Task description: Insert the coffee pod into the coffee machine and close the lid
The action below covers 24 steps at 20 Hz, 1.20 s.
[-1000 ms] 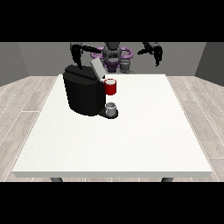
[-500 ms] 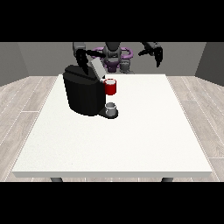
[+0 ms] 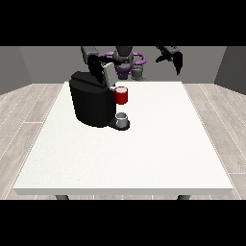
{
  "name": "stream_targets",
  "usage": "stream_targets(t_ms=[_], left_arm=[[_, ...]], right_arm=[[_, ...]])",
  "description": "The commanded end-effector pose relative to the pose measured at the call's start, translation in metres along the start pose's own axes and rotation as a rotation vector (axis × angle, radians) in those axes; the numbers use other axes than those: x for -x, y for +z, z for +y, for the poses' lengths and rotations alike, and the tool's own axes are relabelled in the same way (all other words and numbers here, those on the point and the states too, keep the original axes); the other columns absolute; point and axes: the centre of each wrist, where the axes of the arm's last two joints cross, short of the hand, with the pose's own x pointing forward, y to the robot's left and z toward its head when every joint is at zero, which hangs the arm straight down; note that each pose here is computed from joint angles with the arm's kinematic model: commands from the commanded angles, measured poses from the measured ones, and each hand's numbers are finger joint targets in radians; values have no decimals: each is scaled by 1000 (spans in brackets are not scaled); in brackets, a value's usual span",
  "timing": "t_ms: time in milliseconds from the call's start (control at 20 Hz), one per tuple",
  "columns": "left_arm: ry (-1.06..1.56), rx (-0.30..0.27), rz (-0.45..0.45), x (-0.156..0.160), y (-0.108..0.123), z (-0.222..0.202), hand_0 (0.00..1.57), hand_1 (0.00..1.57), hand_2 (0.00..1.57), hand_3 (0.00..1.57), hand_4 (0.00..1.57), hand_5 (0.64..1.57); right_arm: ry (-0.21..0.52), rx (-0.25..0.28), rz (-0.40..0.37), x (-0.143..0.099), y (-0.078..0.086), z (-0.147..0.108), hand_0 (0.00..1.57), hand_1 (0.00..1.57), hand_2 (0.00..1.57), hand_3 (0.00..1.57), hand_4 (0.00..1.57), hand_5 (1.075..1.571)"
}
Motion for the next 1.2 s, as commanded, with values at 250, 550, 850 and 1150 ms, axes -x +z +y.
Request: stream_targets(t_ms=[250,550,850,1150], left_arm=[[-7,-9,52,13,10,-12,0,0,0,0,339,1571],[-54,23,-29,-7,-7,2,0,0,0,0,411,1571],[-38,66,-28,-6,-11,-10,0,0,0,0,383,1571],[-38,75,-128,-29,-34,-23,0,0,0,0,398,1571]], right_arm=[[88,-104,-92,-40,-14,23,0,0,0,0,103,1571],[118,-103,-144,-63,-21,49,0,0,0,0,0,1571],[230,-101,-168,-90,-20,60,0,0,0,0,82,1571],[248,-19,-265,-134,-23,47,0,0,0,0,241,1571]])
